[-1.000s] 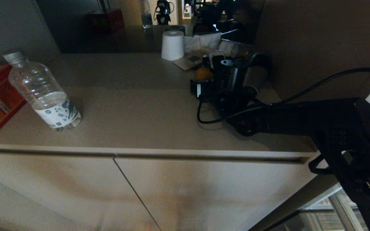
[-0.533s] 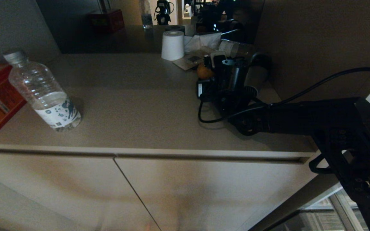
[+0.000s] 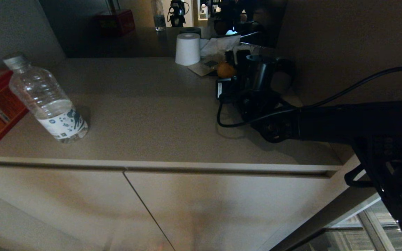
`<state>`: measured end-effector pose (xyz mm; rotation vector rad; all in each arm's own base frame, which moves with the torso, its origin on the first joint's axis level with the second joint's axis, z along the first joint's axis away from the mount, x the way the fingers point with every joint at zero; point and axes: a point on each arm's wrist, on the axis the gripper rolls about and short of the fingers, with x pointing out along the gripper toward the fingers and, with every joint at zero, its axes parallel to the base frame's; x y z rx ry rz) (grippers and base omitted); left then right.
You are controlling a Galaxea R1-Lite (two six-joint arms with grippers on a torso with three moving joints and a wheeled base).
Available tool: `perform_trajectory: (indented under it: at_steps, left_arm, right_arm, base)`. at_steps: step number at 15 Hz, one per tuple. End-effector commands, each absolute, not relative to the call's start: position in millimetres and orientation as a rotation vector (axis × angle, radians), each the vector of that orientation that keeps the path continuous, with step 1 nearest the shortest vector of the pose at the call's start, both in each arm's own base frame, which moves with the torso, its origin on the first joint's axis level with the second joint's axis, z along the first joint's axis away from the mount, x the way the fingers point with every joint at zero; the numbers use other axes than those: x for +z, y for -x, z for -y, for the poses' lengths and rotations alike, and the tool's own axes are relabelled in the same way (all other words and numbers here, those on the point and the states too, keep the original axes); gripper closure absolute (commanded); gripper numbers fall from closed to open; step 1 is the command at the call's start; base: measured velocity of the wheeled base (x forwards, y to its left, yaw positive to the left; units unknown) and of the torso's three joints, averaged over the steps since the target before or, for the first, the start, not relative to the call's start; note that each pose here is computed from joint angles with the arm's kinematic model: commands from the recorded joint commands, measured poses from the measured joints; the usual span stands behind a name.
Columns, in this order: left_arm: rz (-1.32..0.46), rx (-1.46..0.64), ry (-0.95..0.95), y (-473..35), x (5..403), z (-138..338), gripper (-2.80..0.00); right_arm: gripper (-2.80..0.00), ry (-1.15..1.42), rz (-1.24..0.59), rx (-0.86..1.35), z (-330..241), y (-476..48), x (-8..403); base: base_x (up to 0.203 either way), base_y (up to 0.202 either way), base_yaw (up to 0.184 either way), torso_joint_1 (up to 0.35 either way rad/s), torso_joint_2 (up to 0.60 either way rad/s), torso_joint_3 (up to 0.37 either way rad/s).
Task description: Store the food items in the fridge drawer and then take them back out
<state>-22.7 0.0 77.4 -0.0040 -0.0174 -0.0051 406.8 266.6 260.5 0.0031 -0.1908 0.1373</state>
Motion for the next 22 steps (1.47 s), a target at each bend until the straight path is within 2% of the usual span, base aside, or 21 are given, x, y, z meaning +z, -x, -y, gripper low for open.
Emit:
perform_trajectory:
  at_steps: [1, 7, 10, 16, 22]
  left_arm:
    - [0.006, -0.005, 0.005, 22, 74, 0, 0.00]
    - [0.008, -0.006, 0.005, 22, 75, 0, 0.00]
    - [0.007, -0.005, 0.005, 22, 75, 0, 0.00]
    - [0.006, -0.006, 0.003, 22, 74, 0, 0.00]
    - [0.008, -0.006, 0.003, 22, 75, 0, 0.00]
  right_arm:
    - [0.00, -0.015, 0.211, 0.131, -265, -400, 271]
    - [0.00, 0.004, 0.161, 0.151, -270, -362, 279]
    - [0.00, 0.025, 0.120, 0.187, -252, -312, 292]
    - [0.00, 0.050, 0.061, 0.272, -205, -202, 293]
    - [0.00, 0.023, 0.082, 0.341, -146, -125, 285]
  base:
    - [0.000, 0.000, 0.000, 0.000, 0.00, 0.000]
    - [0.000, 0.000, 0.000, 0.000, 0.00, 0.000]
    - [0.000, 0.000, 0.000, 0.000, 0.00, 0.000]
    - [0.000, 0.000, 0.000, 0.000, 0.00, 0.000]
    - [0.000, 0.000, 0.000, 0.000, 0.00, 0.000]
